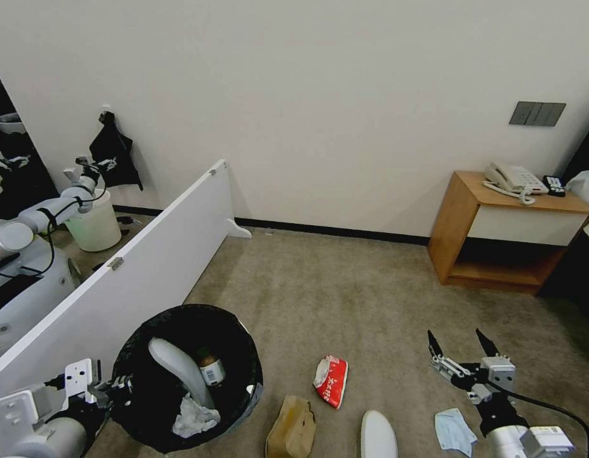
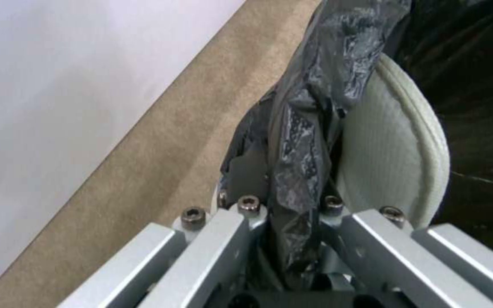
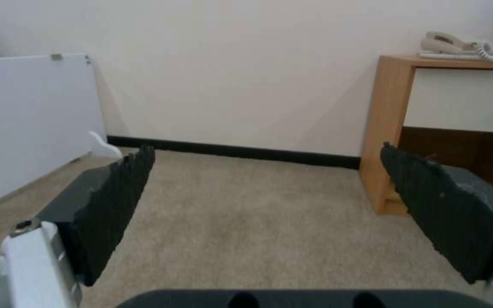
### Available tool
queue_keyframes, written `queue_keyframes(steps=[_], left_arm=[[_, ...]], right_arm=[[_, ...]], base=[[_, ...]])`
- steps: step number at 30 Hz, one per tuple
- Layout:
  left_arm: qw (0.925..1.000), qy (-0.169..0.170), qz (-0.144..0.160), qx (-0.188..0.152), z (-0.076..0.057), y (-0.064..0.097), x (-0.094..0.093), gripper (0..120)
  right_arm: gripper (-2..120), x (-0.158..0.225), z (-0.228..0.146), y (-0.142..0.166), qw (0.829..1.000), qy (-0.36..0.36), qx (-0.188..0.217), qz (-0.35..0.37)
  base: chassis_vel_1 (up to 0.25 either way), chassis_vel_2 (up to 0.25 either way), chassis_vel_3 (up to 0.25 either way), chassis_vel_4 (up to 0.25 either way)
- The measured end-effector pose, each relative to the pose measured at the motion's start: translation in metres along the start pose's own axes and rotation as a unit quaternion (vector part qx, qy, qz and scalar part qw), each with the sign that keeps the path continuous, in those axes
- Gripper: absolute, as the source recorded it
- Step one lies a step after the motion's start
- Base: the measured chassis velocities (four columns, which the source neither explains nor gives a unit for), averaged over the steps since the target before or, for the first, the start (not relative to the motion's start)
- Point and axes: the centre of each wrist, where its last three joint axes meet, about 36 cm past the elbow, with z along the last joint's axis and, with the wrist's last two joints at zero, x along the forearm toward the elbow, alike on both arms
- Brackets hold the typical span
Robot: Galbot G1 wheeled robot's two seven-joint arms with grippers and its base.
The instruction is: Pick up the trash bin, then pick up the garbage from the floor and place it into the trash bin.
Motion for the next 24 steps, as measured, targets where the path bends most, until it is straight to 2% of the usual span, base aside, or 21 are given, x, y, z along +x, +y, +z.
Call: queue_keyframes(steps=[24], left_arm=[[1.0000, -0.002, 0.000, 0.000, -0.0012, 0.0008, -0.0044, 3]], right_arm=[[100, -0.0049, 0.0039, 0.0013, 1.000, 0.002, -0.006, -0.003]], base=[[0.075, -0.062, -0.070, 0.073]])
